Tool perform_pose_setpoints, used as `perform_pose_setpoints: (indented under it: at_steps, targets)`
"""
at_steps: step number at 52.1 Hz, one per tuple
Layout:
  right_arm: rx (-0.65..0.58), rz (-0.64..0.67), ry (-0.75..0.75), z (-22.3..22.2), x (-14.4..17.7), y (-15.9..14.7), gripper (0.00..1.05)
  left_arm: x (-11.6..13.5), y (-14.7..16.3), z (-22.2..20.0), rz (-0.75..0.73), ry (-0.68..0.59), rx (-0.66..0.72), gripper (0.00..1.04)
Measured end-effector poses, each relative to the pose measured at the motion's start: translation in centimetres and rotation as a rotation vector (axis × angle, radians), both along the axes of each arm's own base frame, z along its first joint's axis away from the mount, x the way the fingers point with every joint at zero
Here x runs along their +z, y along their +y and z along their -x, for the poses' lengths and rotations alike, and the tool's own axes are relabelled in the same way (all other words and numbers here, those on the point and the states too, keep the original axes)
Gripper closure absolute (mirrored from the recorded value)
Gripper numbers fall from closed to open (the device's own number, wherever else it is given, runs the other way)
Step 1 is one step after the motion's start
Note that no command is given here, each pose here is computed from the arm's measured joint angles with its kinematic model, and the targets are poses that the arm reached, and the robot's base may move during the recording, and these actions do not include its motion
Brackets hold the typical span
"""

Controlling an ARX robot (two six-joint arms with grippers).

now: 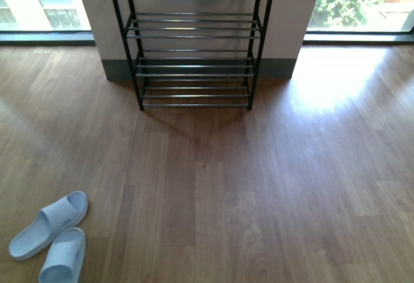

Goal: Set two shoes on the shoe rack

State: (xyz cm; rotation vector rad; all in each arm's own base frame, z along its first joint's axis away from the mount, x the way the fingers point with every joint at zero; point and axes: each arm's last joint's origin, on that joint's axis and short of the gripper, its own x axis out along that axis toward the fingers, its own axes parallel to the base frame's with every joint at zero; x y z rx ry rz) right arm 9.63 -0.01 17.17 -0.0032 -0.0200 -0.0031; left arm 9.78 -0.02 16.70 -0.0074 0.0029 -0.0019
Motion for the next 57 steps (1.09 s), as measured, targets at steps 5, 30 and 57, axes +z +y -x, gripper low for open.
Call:
perform_pose_setpoints:
  at_steps: [5, 30, 57]
  targets:
    - [0.002, 0.000, 0.000, 0.00, 0.00, 0.01, 0.09, 0.00, 0.00, 0.00, 0.000, 0.000, 0.000, 0.09]
    - [0.002, 0.000, -0.001, 0.00, 0.00, 0.00, 0.09, 0.00, 0.00, 0.00, 0.000, -0.001, 0.001, 0.09]
    - [0.002, 0.000, 0.000, 0.00, -0.01, 0.00, 0.09, 0.00, 0.00, 0.00, 0.000, -0.001, 0.001, 0.09]
